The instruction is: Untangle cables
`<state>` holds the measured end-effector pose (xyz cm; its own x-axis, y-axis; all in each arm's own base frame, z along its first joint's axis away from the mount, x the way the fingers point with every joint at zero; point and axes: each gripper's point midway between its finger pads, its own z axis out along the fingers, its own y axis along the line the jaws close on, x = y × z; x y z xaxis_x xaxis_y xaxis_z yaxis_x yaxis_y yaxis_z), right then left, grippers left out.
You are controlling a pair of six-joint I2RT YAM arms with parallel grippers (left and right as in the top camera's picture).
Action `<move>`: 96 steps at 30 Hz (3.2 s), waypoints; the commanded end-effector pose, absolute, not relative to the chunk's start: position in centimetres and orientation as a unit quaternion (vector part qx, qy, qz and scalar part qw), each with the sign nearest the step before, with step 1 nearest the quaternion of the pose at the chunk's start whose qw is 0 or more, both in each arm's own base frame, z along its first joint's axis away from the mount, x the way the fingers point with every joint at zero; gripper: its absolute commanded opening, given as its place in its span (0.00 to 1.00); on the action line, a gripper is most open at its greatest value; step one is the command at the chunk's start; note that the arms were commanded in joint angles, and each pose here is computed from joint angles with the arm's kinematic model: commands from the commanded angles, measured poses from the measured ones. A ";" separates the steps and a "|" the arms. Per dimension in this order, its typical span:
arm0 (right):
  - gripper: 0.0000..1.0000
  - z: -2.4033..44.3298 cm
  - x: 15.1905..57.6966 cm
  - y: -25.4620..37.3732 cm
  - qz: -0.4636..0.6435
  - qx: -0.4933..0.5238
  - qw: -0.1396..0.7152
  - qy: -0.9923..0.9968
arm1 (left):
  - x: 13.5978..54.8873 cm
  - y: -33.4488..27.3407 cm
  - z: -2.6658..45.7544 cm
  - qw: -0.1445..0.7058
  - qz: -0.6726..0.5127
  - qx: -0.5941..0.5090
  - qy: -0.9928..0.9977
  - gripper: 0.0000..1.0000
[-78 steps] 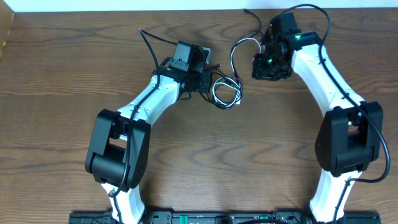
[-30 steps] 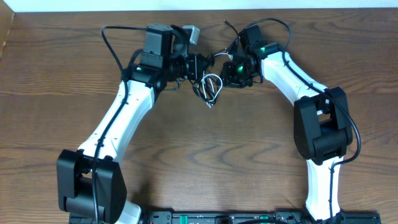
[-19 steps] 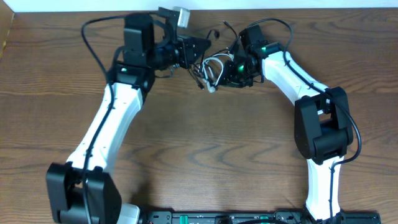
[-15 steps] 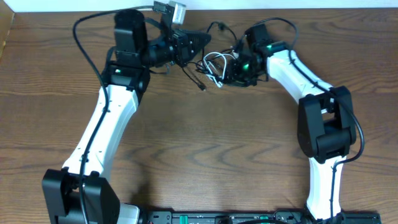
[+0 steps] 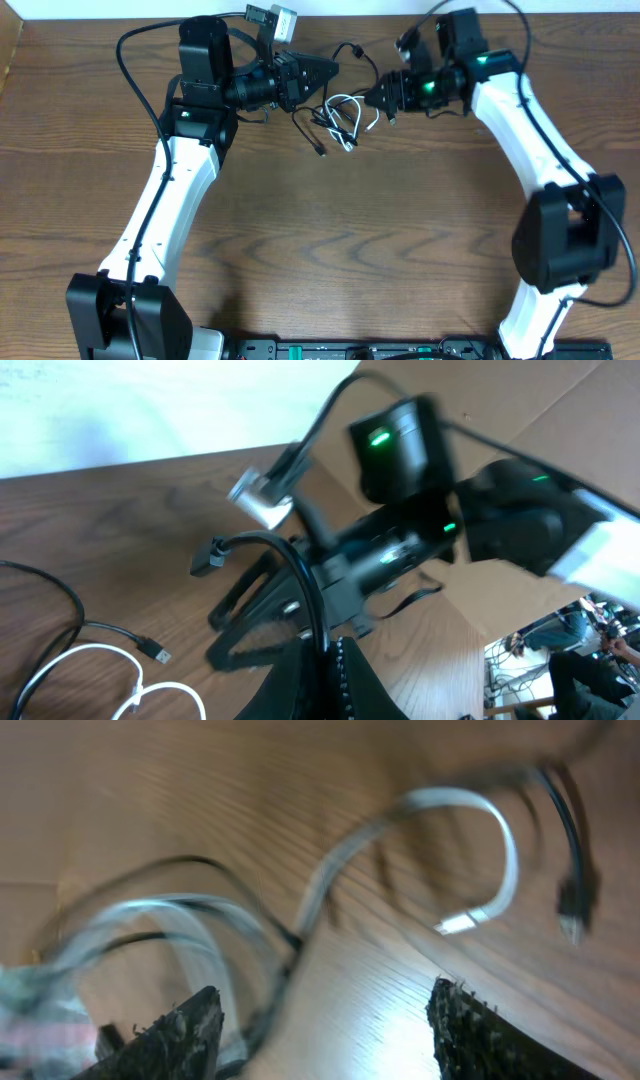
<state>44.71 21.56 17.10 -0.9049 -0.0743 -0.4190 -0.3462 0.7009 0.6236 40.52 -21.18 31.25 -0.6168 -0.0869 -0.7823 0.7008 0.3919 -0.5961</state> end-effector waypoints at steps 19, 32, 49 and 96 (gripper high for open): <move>0.01 9.1 46.1 20.9 0.200 -0.013 0.160 0.967 | 41.7 -19.9 30.5 0.383 -0.483 0.145 0.774 0.08; 0.01 10.7 45.6 8.0 -0.131 0.082 0.210 0.965 | 41.4 -8.3 17.4 0.289 -0.127 -0.069 0.946 0.08; 0.01 13.8 44.2 1.1 -0.322 0.121 0.228 0.911 | 40.8 -6.0 12.8 0.230 -0.052 -0.076 0.969 0.08; 0.01 17.0 46.1 13.5 0.248 -0.025 0.154 0.956 | 40.9 -18.7 14.4 0.237 -0.263 0.078 0.932 0.73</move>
<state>45.31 12.68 12.98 -0.9730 0.0356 -0.2279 -0.0590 0.9168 0.3951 41.13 -16.10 15.44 -0.8447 0.0502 -0.5329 0.2915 0.8782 -0.3793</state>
